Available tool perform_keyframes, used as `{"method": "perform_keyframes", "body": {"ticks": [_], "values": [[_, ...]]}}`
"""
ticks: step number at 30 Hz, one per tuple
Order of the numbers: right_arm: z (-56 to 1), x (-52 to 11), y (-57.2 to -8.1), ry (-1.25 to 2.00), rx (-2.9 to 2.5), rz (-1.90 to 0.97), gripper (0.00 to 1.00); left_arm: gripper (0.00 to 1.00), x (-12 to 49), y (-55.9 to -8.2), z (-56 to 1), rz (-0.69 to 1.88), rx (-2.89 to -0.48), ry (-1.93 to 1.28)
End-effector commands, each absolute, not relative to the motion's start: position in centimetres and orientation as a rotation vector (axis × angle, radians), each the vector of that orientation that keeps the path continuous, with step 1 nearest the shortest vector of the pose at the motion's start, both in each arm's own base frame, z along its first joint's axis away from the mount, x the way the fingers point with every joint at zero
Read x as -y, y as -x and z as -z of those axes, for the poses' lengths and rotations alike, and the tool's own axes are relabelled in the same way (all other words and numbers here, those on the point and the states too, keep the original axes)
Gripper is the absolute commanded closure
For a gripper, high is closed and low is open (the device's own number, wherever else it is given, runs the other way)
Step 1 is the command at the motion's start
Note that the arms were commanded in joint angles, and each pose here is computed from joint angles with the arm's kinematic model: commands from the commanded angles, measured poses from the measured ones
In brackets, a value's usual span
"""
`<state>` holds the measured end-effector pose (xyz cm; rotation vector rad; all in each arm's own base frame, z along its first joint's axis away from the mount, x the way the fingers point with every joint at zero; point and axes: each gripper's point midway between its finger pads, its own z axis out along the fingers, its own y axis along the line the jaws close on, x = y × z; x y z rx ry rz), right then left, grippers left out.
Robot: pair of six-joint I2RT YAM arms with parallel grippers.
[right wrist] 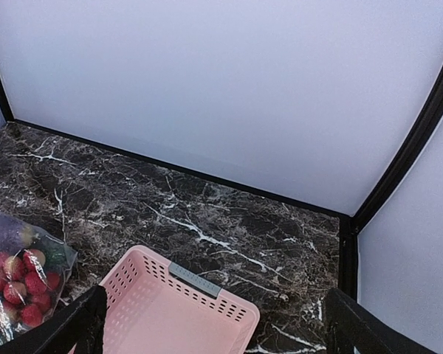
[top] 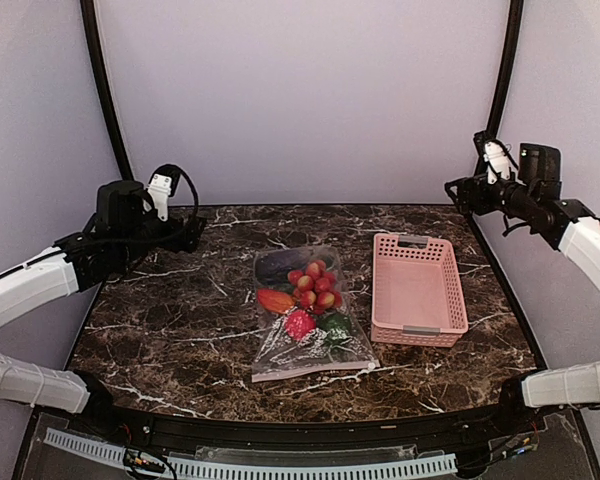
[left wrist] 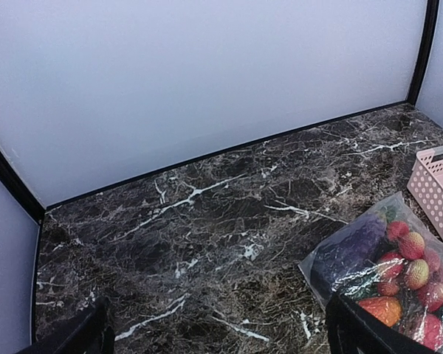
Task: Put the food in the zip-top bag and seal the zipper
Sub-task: Reset both arms
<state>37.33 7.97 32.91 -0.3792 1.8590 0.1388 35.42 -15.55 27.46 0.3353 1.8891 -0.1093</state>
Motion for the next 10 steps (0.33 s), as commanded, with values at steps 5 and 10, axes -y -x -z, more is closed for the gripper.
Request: {"method": "perform_keyframes", "body": {"ticks": [5, 10], "values": [[-32.6, -8.4, -37.7, 0.372, -1.842, -0.184, 0.01, 0.01, 12.9, -35.1, -27.0, 0.002, -1.798, -0.229], [-32.0, -8.5, -38.0, 0.375, -1.852, -0.21, 0.01, 0.01, 12.1, -35.3, -27.1, -0.043, -1.806, -0.196]]}}
